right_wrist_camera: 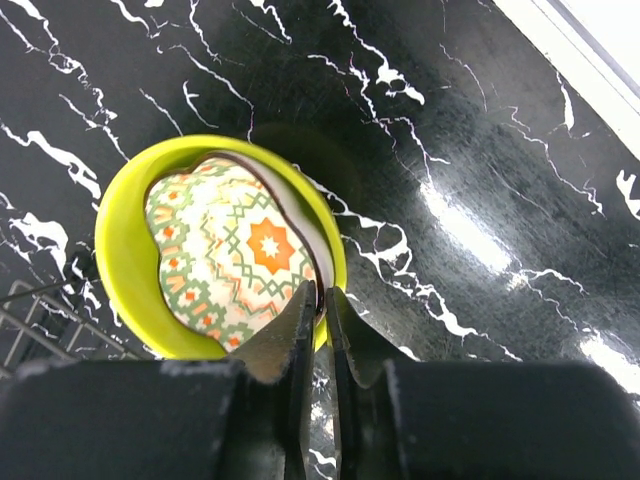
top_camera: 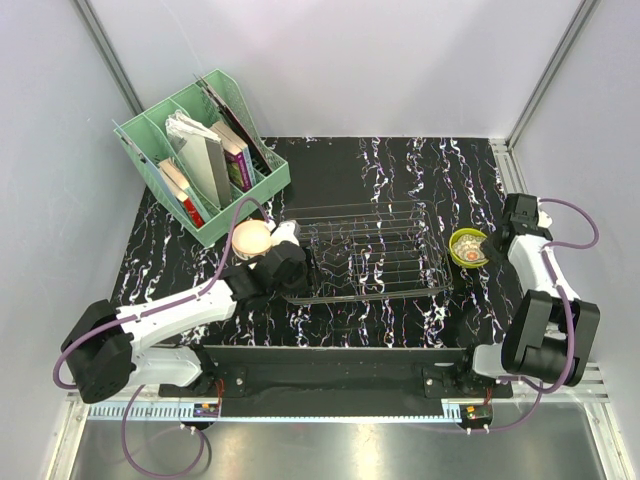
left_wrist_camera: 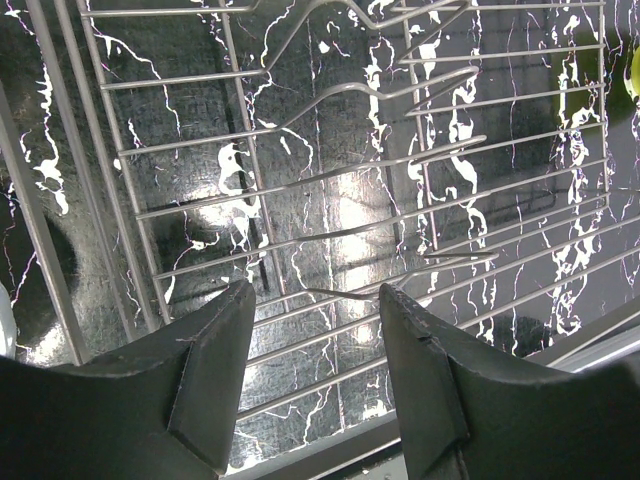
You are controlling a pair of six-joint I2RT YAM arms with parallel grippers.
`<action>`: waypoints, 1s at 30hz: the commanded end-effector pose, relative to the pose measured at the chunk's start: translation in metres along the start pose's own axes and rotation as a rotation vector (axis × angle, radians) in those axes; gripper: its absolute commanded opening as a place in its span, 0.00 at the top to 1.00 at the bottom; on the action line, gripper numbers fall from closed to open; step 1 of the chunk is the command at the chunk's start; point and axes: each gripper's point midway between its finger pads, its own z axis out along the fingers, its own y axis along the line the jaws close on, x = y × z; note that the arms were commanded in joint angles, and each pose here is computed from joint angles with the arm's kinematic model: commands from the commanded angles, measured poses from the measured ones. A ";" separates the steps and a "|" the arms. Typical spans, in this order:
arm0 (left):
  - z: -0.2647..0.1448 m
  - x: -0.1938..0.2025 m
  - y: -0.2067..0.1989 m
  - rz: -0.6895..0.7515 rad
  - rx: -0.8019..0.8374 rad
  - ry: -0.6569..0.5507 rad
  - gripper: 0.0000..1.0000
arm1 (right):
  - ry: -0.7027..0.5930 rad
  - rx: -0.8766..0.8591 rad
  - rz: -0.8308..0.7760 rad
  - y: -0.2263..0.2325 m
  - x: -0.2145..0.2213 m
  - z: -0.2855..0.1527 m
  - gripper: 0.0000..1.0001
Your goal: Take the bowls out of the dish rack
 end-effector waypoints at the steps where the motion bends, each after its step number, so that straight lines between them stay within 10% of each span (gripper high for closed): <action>1: 0.002 0.004 0.008 0.014 -0.019 -0.003 0.42 | -0.037 0.003 -0.009 0.004 -0.012 0.007 0.85; 30: 0.004 0.005 0.008 0.015 -0.026 0.005 0.42 | -0.078 -0.114 -0.017 0.026 -0.028 -0.018 1.00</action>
